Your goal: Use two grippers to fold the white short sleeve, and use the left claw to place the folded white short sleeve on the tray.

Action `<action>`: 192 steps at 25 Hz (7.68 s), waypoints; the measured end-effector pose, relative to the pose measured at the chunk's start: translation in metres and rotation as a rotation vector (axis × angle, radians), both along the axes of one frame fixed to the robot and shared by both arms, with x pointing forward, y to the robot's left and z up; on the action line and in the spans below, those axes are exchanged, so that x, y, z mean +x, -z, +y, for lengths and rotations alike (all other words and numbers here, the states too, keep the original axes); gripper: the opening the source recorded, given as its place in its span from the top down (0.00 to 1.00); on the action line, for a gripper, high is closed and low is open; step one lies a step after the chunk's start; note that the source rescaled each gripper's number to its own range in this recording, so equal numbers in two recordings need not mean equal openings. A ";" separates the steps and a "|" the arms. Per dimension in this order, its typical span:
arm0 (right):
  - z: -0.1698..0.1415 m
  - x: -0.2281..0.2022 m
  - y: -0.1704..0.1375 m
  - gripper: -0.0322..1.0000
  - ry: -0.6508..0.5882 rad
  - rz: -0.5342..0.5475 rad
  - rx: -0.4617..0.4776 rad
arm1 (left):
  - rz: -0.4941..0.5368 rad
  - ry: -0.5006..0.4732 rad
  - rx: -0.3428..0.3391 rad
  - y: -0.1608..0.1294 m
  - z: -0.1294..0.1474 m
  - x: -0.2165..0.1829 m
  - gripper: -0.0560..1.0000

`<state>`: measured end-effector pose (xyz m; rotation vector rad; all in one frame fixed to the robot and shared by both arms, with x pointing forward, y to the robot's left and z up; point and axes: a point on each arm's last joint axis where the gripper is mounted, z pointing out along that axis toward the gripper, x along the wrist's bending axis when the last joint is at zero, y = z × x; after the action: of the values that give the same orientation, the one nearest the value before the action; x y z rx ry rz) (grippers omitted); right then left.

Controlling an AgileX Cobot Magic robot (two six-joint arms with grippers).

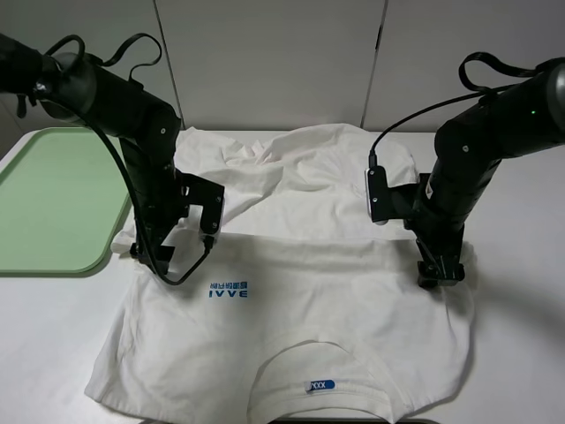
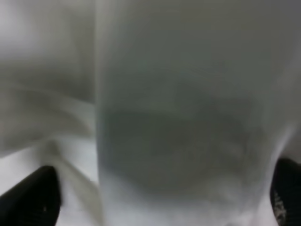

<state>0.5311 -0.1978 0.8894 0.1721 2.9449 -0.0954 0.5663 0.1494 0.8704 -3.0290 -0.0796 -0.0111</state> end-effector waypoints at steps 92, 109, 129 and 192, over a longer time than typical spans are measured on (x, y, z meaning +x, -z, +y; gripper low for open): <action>-0.007 -0.067 -0.341 0.97 -0.037 -0.631 0.125 | -0.866 -0.010 -0.373 -0.376 0.053 -0.099 0.95; -0.020 -0.105 -0.392 0.97 -0.032 -0.773 0.302 | -0.796 -0.034 -0.240 -0.374 0.068 -0.113 0.95; -0.049 -0.188 -0.358 0.97 -0.015 -0.700 0.502 | -0.871 -0.051 -0.430 -0.407 0.094 -0.187 0.95; -0.036 0.070 -0.201 0.97 0.271 -0.741 0.289 | -0.706 -0.027 -0.132 -0.170 0.046 0.010 0.95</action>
<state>0.6008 -0.2338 1.0906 0.5194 2.1683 0.2950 0.5765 0.1951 1.0404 -2.9817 -0.1818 -1.1016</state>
